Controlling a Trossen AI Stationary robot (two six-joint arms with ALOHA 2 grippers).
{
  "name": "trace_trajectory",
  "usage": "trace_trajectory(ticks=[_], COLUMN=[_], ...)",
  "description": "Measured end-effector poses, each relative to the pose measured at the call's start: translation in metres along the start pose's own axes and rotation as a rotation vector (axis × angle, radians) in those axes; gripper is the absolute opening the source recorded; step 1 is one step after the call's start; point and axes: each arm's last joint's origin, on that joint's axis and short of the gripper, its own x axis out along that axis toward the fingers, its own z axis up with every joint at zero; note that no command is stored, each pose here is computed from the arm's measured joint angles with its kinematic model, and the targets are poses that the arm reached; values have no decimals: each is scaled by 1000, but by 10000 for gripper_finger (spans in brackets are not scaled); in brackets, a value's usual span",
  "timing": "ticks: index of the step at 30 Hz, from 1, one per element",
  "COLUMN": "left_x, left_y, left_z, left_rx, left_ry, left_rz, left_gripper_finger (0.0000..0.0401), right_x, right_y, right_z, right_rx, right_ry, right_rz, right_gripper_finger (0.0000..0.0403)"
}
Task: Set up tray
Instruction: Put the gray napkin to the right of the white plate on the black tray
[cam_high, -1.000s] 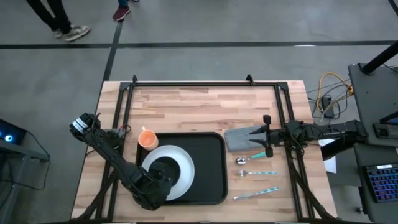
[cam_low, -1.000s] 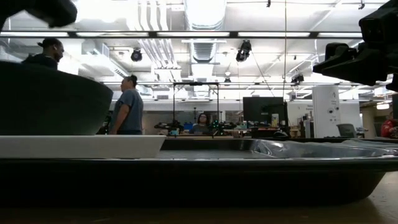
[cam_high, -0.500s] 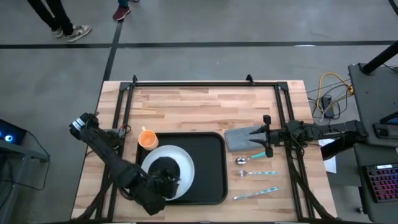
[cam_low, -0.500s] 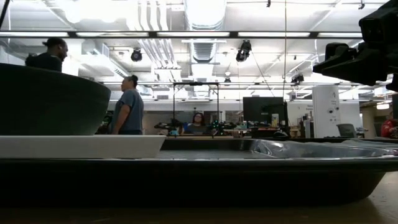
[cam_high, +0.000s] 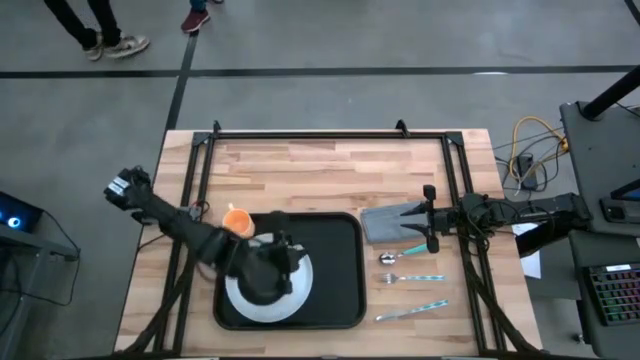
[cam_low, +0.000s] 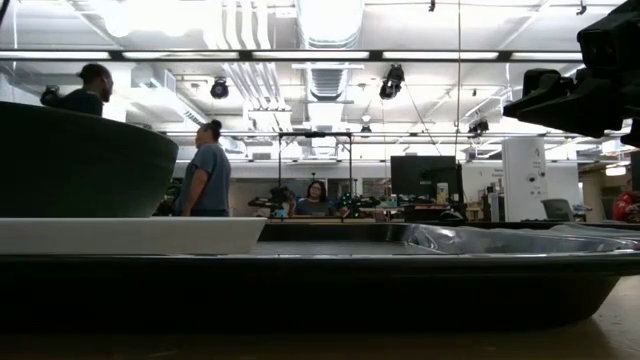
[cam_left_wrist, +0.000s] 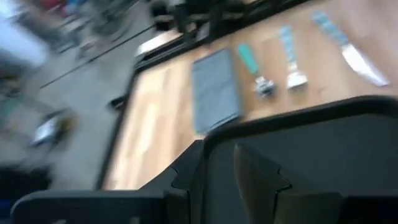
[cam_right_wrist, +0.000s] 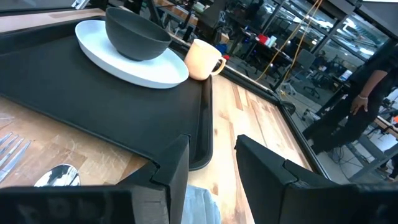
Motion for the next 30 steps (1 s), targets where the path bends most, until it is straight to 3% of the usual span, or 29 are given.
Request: trace_trajectory(ticks=[6,12,18,21,26,30], left_x=[19,8,-9,-18,-30,-43], left_y=[38,66,70,75,86,89], left_z=[-43,-99,-152,-168,-185,-192], left_rx=[32,-84,-156,-183,-232,-237], left_ry=[-319,-392,-535,-641,-696,-767], left_rz=[-301,-242,-330,-281,-222,-229], left_gripper_finger=[71,71,71,71,71,71], right_x=[0,0,0,0,0,0], right_y=[0,0,0,0,0,0], right_z=[0,0,0,0,0,0], right_rx=[0,0,0,0,0,0], right_ry=[0,0,0,0,0,0], right_rz=[0,0,0,0,0,0], right_gripper_finger=[123,123,123,123,123,123])
